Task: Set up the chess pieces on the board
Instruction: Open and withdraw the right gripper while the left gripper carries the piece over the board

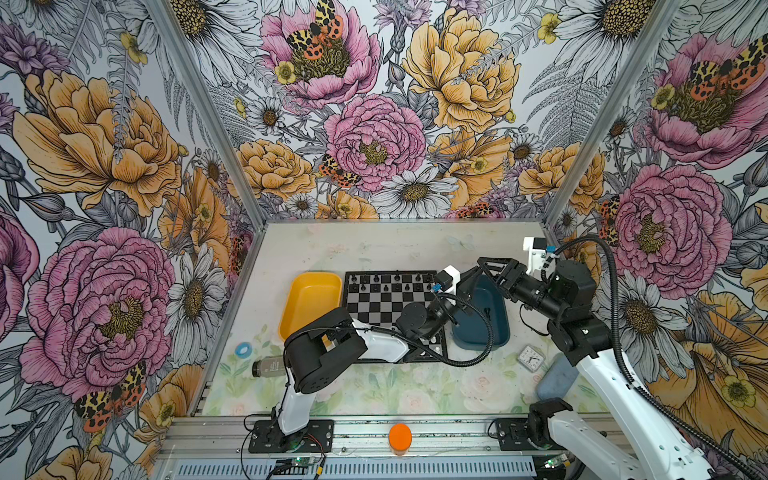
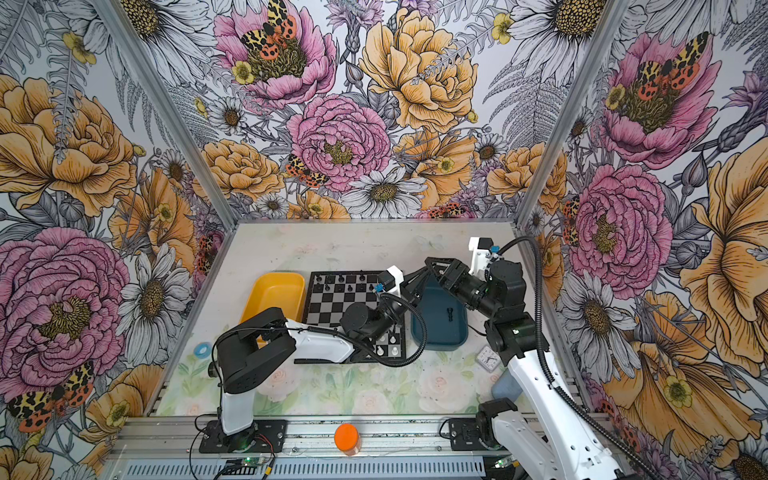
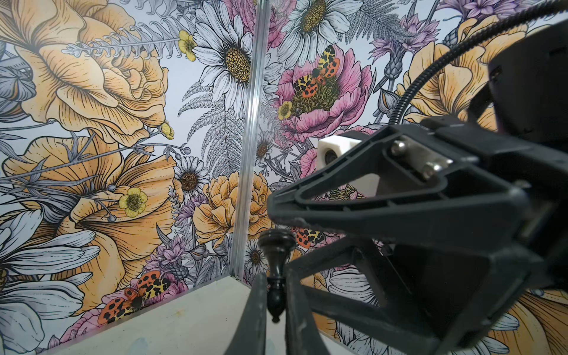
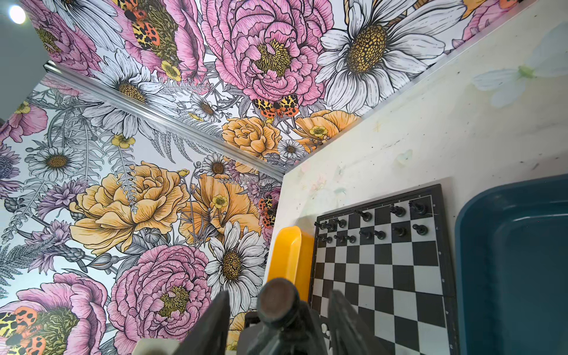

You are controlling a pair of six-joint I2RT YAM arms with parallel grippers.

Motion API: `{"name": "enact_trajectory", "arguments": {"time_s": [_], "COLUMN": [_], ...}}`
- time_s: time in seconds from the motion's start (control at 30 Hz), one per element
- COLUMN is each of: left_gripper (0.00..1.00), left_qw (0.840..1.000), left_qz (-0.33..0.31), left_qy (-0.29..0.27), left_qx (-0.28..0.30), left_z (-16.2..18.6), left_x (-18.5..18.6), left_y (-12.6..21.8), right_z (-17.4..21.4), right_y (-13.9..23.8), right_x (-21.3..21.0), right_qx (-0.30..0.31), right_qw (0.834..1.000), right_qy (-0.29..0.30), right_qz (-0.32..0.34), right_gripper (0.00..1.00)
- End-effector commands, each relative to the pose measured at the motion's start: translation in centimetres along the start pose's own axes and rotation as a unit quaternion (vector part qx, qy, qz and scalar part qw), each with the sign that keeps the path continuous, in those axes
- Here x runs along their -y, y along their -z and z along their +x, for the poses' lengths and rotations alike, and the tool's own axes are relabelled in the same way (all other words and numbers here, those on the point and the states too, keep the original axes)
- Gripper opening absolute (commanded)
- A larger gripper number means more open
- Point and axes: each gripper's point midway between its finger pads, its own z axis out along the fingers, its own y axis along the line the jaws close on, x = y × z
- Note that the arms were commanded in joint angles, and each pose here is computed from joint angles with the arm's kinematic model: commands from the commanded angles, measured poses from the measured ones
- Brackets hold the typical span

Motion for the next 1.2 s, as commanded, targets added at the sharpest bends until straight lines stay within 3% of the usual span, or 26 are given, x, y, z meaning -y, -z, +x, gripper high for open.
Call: {"name": "enact_trajectory", "arguments": {"time_s": [0.0,0.2,0.3,0.4,0.57,0.7,0.87,1.17], "left_gripper": [0.00,0.00,0.00,0.00,0.00,0.00,0.00,0.00], "left_qw": [1.000,1.000,0.998,0.993,0.967,0.935,0.879,0.779], "left_qz": [0.010,-0.020,-0.050,-0.080,-0.112,-0.140,-0.181,-0.213], "left_qy": [0.006,-0.009,-0.025,-0.049,-0.074,-0.083,-0.078,-0.020], "left_qx": [0.023,0.011,-0.001,-0.069,-0.217,-0.316,-0.435,-0.589], "left_z": [-1.4,-3.0,-5.7,-6.9,-8.7,-10.3,-9.9,-4.3], "left_x": [0.6,-1.4,-3.1,-5.1,-8.1,-10.1,-11.9,-14.9], "left_y": [0.1,1.0,1.5,1.6,2.0,2.9,4.4,6.2], "right_z": [-0.6,-1.4,-1.9,-2.2,-2.4,-2.3,-1.9,-2.0], "right_y": [0.5,1.0,1.1,1.0,0.1,-1.0,-2.5,-3.8], "right_x": [-0.5,-0.4,-0.1,0.3,1.7,3.3,5.3,8.8], "right_qx": [0.017,0.036,0.042,0.043,0.036,0.022,-0.003,-0.027], "right_qw": [1.000,0.999,0.999,0.999,0.999,0.999,0.998,0.995], "right_qy": [0.010,0.016,0.015,0.016,0.014,0.010,0.007,0.000], "right_qz": [-0.007,-0.002,0.003,0.008,0.025,0.045,0.063,0.093], "right_gripper": [0.59,0.62,0.62,0.63,0.62,0.62,0.62,0.61]}}
